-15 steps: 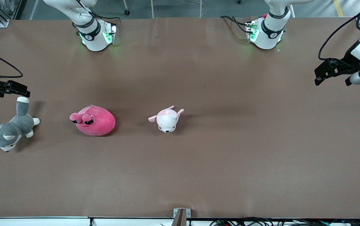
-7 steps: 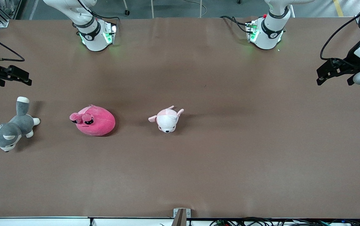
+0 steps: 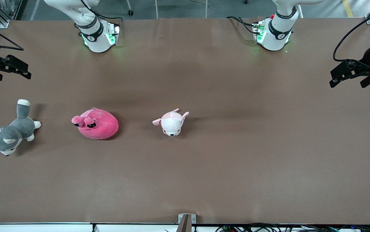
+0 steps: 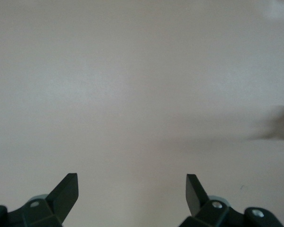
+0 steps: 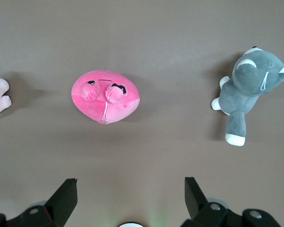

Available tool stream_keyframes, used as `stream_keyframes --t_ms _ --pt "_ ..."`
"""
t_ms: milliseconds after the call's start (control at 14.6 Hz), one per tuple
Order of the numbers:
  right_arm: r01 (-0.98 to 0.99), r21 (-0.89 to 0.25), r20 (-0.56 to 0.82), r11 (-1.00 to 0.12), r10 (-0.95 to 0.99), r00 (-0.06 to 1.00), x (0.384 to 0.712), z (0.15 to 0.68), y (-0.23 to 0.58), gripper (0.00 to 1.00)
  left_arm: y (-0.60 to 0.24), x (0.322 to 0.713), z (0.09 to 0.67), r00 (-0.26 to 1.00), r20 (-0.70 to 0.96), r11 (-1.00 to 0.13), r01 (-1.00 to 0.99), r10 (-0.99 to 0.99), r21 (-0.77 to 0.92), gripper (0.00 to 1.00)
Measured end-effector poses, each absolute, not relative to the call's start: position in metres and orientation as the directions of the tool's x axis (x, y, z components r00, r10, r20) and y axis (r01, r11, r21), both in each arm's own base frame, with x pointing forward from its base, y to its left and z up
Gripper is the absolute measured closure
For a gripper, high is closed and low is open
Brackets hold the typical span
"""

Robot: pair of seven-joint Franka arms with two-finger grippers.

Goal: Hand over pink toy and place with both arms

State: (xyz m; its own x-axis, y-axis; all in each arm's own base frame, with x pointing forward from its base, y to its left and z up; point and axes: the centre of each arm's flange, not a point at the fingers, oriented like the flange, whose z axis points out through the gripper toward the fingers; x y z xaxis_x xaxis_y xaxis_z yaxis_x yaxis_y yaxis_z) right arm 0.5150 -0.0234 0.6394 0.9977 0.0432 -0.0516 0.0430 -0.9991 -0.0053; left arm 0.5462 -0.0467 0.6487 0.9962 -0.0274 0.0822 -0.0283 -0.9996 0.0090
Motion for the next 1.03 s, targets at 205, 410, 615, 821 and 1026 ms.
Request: stream_keyframes --t_ms 205,410,615,821,1026 --pt "0.039 -0.005 -0.028 -0.999 0.040 0.999 0.501 0.657 -0.025 0.00 -0.045 0.546 0.650 0.996 0.084 -1.000 -0.023 -0.022 0.009 0.00" --pt "0.045 -0.005 -0.024 -0.999 0.045 0.999 0.500 0.659 -0.023 0.00 -0.041 0.547 0.650 0.996 0.085 -1.000 -0.017 -0.016 0.010 0.00" --pt "0.056 -0.003 -0.013 -0.998 0.056 0.998 0.501 0.661 -0.017 0.00 -0.040 0.547 0.650 0.996 0.085 -1.000 -0.015 -0.014 0.010 0.00" --pt "0.058 -0.001 0.005 -0.998 0.058 0.998 0.506 0.669 -0.015 0.00 -0.040 0.547 0.650 0.996 0.085 -1.000 -0.014 -0.013 0.010 0.00" --pt "0.058 -0.001 -0.007 -0.998 0.058 0.998 0.515 0.667 -0.015 0.00 -0.040 0.547 0.650 0.996 0.085 -1.000 -0.014 -0.013 0.010 0.00"
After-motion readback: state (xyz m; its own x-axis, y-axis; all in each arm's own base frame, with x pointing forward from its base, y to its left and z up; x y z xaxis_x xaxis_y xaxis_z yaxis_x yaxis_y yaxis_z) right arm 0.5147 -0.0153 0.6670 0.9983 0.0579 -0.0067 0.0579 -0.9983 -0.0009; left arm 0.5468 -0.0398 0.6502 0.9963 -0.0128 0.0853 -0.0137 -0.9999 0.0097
